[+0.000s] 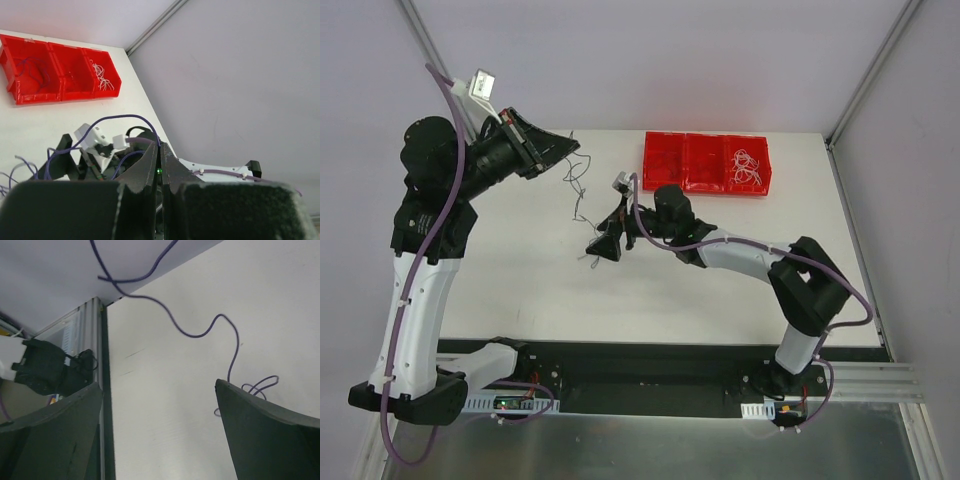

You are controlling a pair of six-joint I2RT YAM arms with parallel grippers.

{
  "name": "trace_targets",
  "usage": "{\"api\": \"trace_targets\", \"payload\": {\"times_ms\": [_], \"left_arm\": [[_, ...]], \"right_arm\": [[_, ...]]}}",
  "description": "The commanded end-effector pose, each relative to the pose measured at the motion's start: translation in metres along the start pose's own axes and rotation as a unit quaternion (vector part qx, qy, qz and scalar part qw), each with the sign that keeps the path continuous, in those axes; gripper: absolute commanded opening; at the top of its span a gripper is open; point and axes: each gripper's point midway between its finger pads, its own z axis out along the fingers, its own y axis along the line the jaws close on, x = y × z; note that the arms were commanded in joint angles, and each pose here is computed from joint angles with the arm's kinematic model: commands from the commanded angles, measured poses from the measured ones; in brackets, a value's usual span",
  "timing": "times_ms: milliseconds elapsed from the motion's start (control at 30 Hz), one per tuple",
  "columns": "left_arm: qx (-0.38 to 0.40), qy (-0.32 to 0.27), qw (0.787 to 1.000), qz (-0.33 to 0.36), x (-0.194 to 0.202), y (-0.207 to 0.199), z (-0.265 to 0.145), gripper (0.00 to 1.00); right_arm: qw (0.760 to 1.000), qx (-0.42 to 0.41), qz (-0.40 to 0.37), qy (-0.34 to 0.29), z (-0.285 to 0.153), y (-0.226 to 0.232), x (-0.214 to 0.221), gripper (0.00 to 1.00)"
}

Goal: Untangle the cables

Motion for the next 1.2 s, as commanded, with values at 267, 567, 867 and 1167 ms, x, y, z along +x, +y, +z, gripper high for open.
{"api": "trace_targets", "payload": {"times_ms": [267,567,867,1167], "left_arm": [[0.066,-0.008,0.997,0.038,-0.011,-0.041,-0.012,0.0],[0.075,-0.004,0.996,0.039,-0.015,-0.042,-0.005,0.0],[0.072,-0.007,0.996,0.046,-0.017,-0.041,-0.003,0.0],[0.039,-0.076,0.99,0.114,-0.046,-0.049,-0.02,0.0]], "right_arm": [[0.967,0.215,-0.129,-0.033,0.001,-0.091,-0.048,0.98],[0.991,0.096,-0.09,-0.023,0.054,-0.062,-0.026,0.95],[0.996,0.076,0.037,-0.031,0.069,-0.06,0.004,0.28],[0.957,0.256,0.121,0.068,-0.018,-0.118,0.109,0.01]]}}
